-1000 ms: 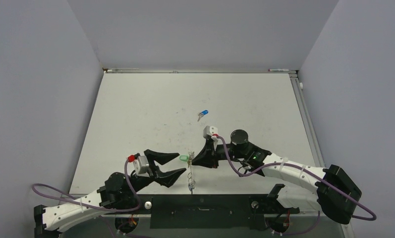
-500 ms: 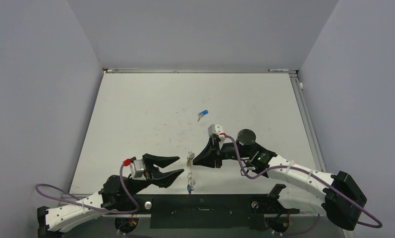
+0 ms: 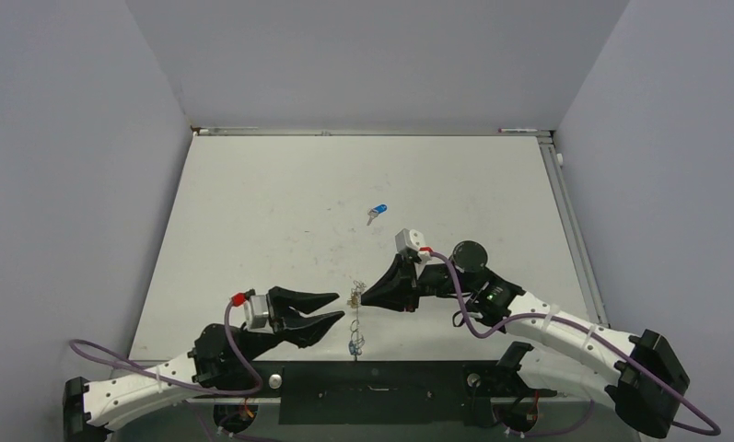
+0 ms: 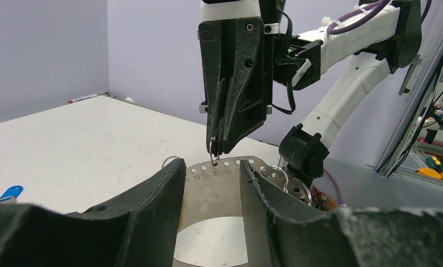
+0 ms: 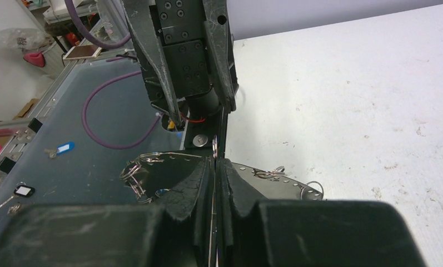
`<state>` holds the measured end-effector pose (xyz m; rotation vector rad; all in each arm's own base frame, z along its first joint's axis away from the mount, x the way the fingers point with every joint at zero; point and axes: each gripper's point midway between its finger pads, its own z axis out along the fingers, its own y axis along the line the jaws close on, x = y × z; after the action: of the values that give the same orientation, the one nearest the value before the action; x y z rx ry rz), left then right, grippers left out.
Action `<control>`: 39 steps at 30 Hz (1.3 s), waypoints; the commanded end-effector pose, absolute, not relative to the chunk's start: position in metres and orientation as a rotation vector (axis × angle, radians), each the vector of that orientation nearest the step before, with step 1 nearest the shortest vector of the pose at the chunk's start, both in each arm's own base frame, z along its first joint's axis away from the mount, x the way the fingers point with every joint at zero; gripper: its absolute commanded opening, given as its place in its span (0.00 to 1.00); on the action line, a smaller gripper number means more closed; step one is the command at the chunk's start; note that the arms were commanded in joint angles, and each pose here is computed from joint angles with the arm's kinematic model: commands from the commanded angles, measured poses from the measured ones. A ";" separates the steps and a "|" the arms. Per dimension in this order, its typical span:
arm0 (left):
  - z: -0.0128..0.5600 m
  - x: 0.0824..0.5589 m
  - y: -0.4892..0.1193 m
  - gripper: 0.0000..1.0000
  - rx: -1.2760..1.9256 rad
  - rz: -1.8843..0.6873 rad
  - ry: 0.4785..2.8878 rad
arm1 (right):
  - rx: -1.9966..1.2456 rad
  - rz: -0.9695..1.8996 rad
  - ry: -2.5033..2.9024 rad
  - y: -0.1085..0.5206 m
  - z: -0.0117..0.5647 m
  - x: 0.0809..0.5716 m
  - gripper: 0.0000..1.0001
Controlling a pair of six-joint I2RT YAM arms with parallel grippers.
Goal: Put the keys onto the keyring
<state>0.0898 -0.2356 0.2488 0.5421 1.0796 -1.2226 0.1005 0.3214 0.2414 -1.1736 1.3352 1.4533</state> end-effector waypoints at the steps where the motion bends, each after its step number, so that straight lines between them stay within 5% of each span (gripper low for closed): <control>1: 0.251 0.086 -0.238 0.37 0.525 -1.265 1.036 | -1.167 1.453 1.133 0.320 0.292 0.096 0.05; 39: 0.255 0.091 -0.248 0.29 0.460 -1.322 1.021 | -1.104 1.498 1.034 0.320 0.315 0.091 0.05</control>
<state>0.0935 -0.2522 0.2705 0.4594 1.0229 -1.3137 0.0957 0.3206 0.2791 -1.1103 1.2080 1.5028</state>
